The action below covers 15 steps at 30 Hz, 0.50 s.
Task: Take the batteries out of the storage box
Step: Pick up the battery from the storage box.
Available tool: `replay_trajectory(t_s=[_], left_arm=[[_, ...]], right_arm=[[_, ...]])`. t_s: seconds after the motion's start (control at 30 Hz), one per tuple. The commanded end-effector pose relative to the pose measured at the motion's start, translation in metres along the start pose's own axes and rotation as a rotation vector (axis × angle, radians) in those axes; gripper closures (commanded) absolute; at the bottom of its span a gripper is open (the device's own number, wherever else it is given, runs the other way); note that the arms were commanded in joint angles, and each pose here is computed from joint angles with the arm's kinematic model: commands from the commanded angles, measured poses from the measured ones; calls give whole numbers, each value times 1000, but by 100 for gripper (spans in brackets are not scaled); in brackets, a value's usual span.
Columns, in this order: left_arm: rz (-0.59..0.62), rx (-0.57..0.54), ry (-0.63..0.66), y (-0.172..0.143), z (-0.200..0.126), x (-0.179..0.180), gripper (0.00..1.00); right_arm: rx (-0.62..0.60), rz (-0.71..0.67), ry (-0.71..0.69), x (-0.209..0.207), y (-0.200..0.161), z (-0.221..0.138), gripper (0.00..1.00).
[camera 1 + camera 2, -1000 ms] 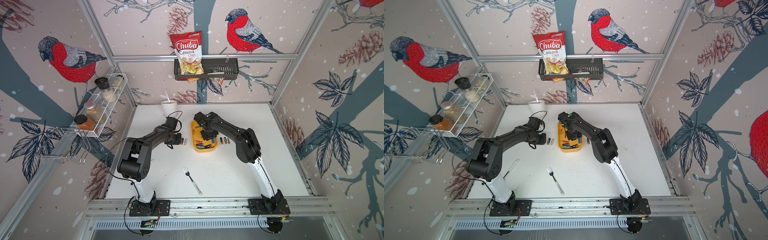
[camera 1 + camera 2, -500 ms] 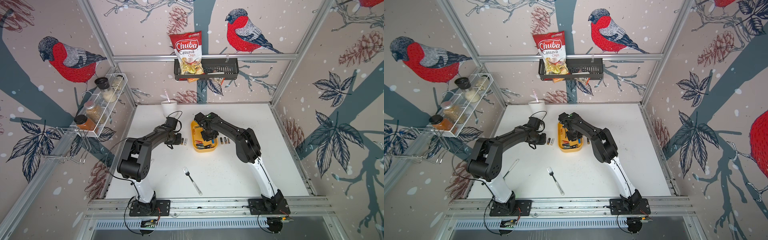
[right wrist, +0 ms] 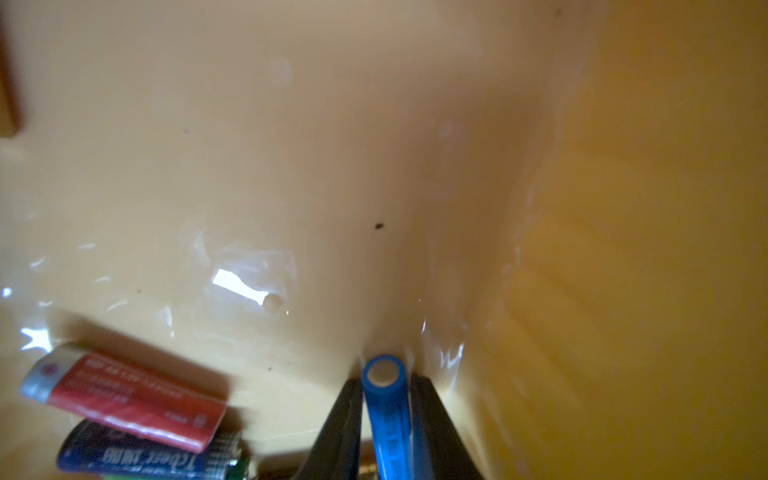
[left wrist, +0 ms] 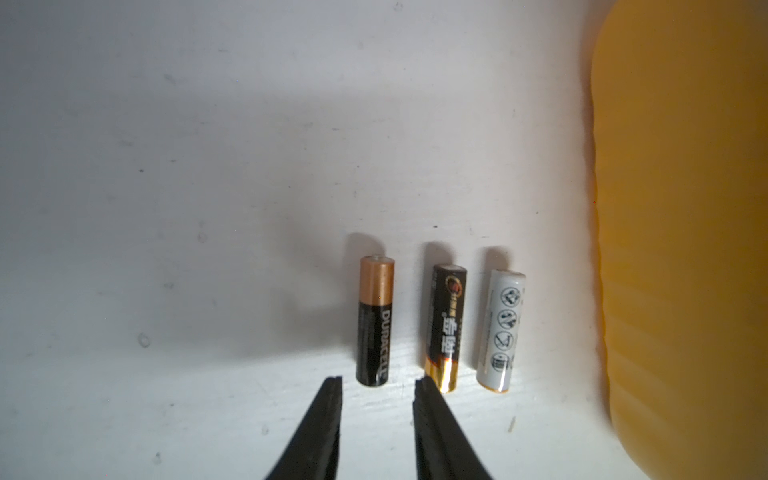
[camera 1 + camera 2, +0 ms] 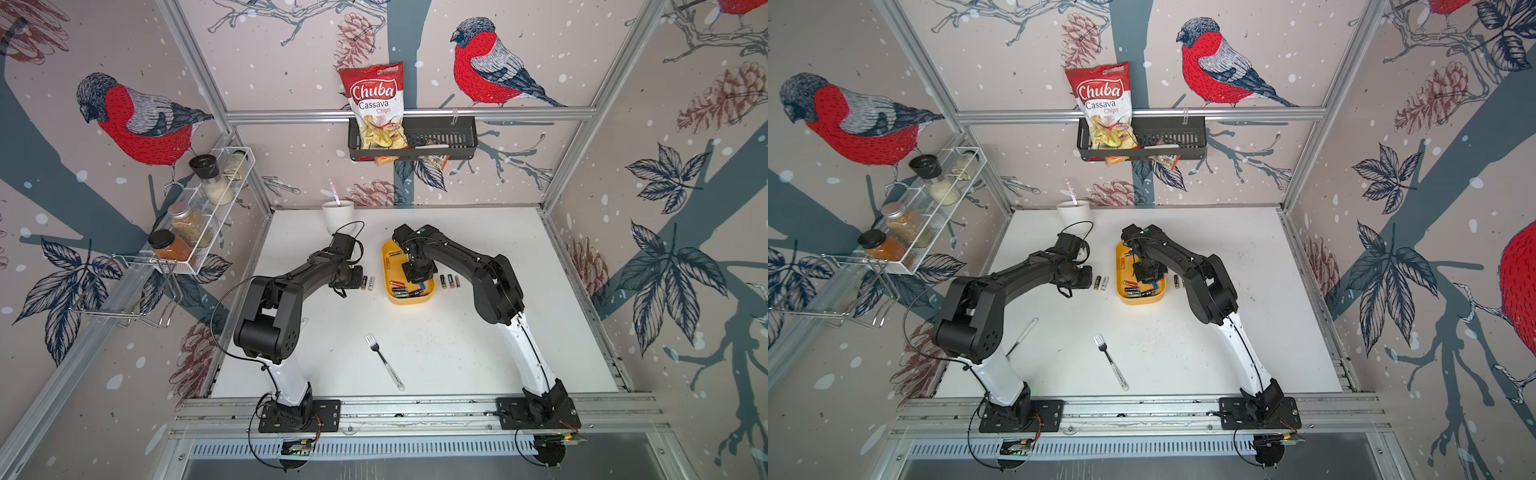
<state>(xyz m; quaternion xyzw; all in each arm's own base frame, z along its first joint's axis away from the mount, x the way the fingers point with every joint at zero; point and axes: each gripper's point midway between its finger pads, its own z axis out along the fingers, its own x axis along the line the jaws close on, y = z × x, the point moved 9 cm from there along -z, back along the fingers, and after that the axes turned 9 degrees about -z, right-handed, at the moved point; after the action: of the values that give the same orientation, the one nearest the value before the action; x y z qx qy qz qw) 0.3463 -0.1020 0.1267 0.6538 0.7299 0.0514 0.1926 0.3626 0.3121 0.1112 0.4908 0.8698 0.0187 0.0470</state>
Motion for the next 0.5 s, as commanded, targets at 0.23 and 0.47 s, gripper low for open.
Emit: replay_trajectory(t_s=[0.23, 0.47], left_arm=[[-3, -12, -7, 6, -5, -2, 66], [-7, -9, -8, 6, -5, -2, 66]], right_arm=[[-43, -2, 80, -7, 3, -10, 80], [-90, 17, 99, -16, 8, -29, 81]])
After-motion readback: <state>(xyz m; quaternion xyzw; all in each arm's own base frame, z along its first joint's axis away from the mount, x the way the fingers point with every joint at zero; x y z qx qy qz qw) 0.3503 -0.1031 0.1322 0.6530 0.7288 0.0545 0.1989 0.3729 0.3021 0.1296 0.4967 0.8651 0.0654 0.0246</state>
